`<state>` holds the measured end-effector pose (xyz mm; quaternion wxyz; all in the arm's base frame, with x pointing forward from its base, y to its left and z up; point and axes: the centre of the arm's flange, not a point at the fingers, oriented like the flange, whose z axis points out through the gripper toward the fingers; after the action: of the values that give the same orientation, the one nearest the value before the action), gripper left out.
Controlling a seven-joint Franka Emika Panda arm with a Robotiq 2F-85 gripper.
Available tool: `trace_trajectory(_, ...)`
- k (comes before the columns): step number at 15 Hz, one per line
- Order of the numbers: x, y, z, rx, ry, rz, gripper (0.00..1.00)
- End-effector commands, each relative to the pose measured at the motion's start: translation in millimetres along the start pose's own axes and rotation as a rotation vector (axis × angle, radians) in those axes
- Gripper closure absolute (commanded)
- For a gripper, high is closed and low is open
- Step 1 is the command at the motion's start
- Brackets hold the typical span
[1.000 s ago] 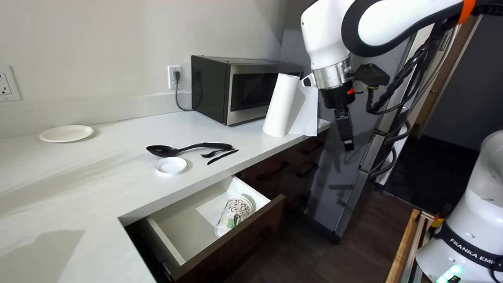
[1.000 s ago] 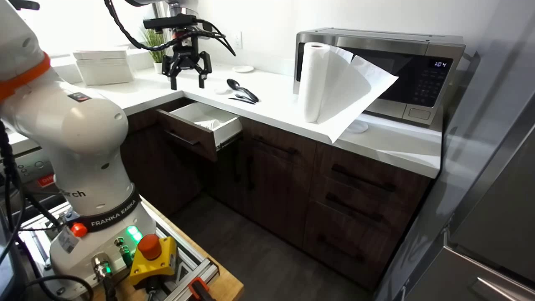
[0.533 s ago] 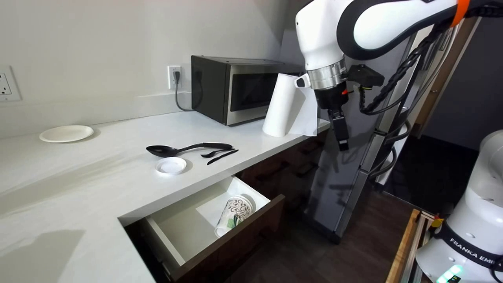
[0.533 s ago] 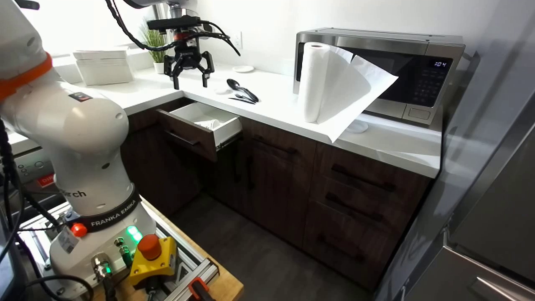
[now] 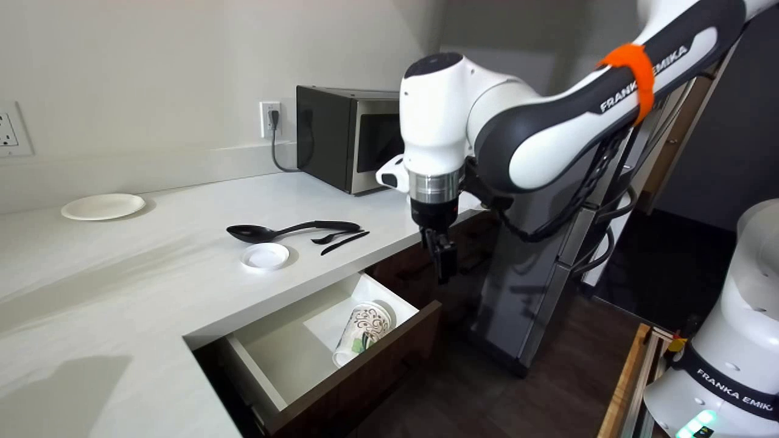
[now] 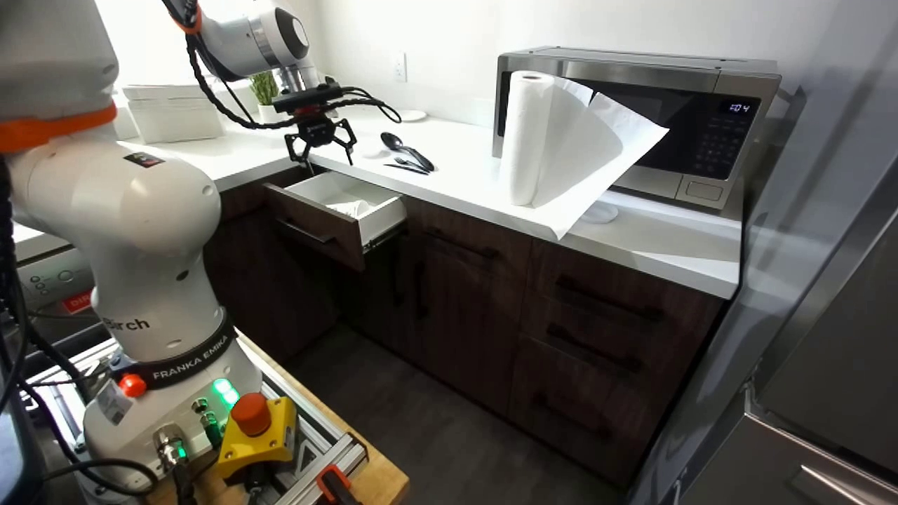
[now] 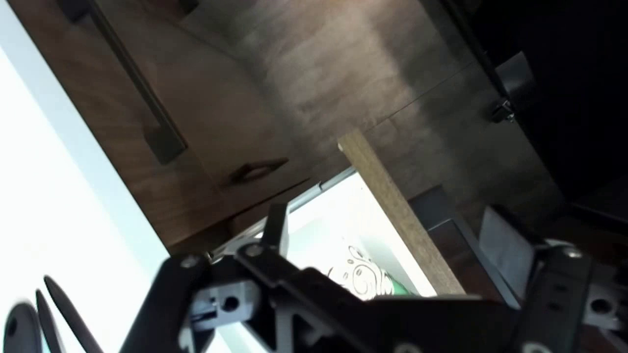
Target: Close the open drawer.
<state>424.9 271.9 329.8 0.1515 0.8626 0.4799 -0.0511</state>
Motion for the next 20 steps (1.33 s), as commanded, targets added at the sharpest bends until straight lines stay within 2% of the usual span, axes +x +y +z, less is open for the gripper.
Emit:
trace_trajectory(1, 32.9, -1.0, 36.4, -0.084, 0.109, -0.154, 0.0)
trace_trajectory(4, 54.3, -13.9, 59.6, -0.091, 0.224, -0.288, 0.0)
trace_trajectory(6, 65.0, -24.0, 61.3, -0.087, 0.292, -0.379, 0.0)
trace_trajectory(7, 54.5, -18.9, 51.7, -0.08, 0.253, -0.292, 0.0)
trace_trajectory(11, 56.4, -18.5, 54.8, -0.076, 0.26, -0.297, 0.0)
trace_trajectory(15, 61.0, -43.4, 62.6, -0.074, 0.282, -0.38, 0.0)
trace_trajectory(20, 58.2, -68.4, 71.2, -0.085, 0.32, -0.417, 0.0)
